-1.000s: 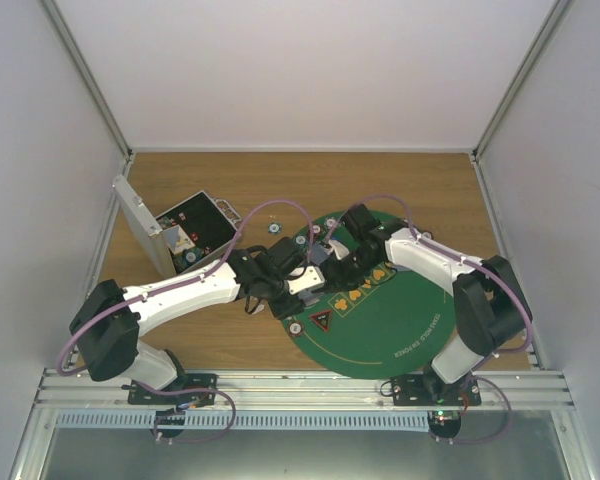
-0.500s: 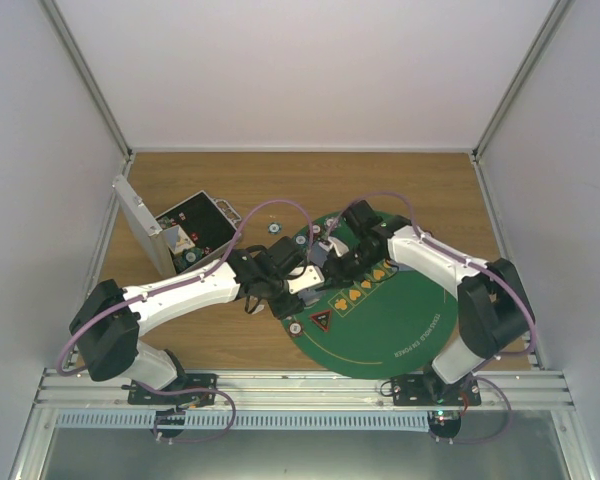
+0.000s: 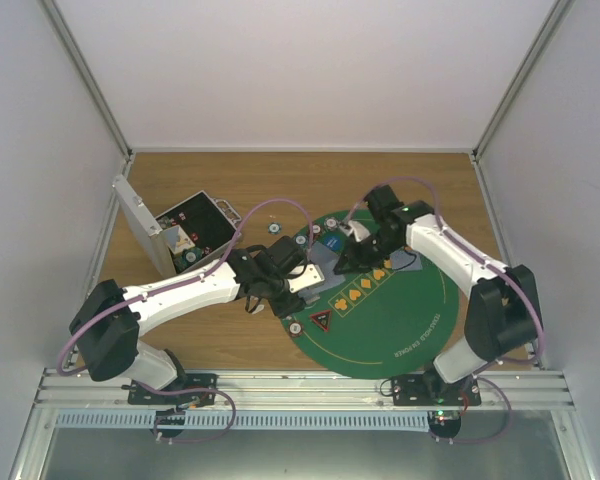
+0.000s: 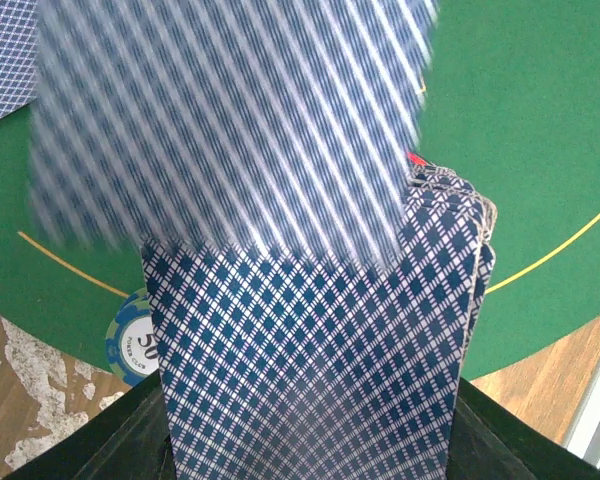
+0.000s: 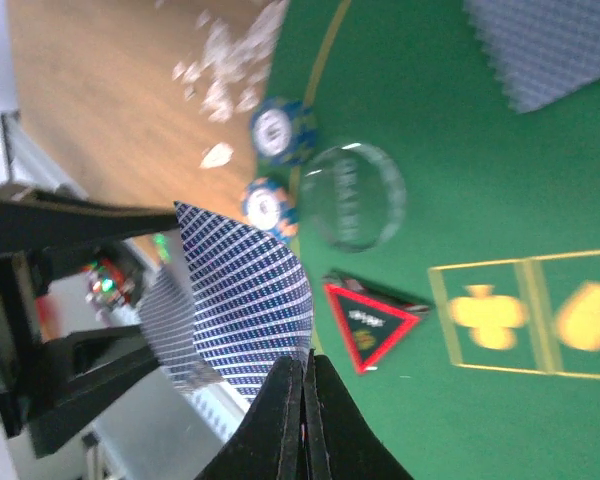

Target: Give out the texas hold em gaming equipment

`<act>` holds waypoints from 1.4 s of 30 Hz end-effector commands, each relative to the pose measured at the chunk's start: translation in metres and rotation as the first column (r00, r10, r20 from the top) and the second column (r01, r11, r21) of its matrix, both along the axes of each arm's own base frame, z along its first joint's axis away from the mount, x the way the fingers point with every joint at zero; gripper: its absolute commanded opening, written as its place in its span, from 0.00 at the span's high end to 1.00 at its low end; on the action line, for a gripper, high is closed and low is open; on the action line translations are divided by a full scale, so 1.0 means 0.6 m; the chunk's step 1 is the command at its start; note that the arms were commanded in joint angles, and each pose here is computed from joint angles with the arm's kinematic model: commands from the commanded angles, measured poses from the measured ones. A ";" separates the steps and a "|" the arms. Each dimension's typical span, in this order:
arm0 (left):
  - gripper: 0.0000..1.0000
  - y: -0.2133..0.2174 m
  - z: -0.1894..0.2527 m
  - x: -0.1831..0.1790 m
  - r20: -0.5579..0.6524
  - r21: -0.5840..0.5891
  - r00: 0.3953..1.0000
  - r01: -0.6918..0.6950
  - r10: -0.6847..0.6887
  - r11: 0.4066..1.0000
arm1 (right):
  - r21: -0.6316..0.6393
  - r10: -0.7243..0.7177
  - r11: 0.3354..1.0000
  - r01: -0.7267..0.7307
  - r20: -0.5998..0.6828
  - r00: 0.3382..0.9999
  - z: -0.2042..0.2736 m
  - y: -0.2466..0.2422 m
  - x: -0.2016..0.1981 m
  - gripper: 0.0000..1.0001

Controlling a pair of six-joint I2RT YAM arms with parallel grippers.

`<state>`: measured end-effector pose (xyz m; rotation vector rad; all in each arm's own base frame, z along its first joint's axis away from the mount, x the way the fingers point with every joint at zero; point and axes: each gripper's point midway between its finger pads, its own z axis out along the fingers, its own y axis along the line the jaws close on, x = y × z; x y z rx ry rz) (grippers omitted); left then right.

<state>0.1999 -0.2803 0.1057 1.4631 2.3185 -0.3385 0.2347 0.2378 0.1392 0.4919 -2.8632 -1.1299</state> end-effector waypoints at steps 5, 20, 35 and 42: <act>0.42 -0.004 0.015 0.003 0.032 -0.029 0.999 0.005 -0.004 1.000 | -0.184 -0.142 0.969 0.167 0.143 0.979 -0.007 -0.141 0.059 0.99; 0.42 -0.003 0.013 0.006 0.037 -0.020 0.999 0.003 -0.002 1.000 | -0.082 -0.075 0.993 0.082 0.076 0.994 -0.084 -0.109 0.040 0.99; 0.42 0.000 0.013 0.006 0.040 -0.018 0.999 0.000 0.001 1.000 | -0.234 0.073 0.970 -0.066 0.023 0.997 -0.157 -0.086 0.003 0.99; 0.42 -0.002 0.011 0.004 0.035 -0.021 0.999 0.003 -0.002 1.000 | -0.263 0.085 0.962 -0.075 0.027 0.996 -0.169 -0.080 0.005 0.99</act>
